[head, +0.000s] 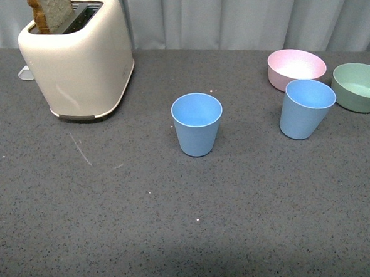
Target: Stack blue cups with both arms
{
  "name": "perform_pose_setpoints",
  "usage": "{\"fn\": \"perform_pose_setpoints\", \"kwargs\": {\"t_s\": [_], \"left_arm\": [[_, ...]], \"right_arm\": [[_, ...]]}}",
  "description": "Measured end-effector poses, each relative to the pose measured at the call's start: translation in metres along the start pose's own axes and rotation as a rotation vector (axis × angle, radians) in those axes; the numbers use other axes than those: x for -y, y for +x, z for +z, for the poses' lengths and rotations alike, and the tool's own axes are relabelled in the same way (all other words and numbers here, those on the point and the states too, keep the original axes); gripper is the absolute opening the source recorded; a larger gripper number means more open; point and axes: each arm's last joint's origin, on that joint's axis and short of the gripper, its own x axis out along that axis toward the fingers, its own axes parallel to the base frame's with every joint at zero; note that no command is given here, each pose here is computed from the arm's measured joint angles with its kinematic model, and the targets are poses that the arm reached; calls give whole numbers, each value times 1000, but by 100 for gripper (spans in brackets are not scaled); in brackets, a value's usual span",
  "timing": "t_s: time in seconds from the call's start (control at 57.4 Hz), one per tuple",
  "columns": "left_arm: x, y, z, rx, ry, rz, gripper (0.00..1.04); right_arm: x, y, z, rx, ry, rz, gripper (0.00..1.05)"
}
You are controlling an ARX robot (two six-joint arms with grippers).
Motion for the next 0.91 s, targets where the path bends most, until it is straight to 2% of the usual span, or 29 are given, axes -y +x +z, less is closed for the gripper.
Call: {"fn": "perform_pose_setpoints", "kwargs": {"t_s": [0.505,0.54,0.68,0.784,0.836,0.906], "left_arm": [[0,-21,-3,-6,0,-1,4],[0,-21,-3,-6,0,-1,6],[0,-21,-3,-6,0,-1,31],[0,-21,-3,-6,0,-1,58],[0,-21,-3,-6,0,-1,72],[0,-21,-3,-6,0,-1,89]], "right_arm": [[0,0,0,0,0,0,95],[0,0,0,0,0,0,95],[0,0,0,0,0,0,95],[0,0,0,-6,-8,-6,95],[0,3,0,-195,-106,-82,95],[0,20,-4,-306,-155,-55,95]]}}
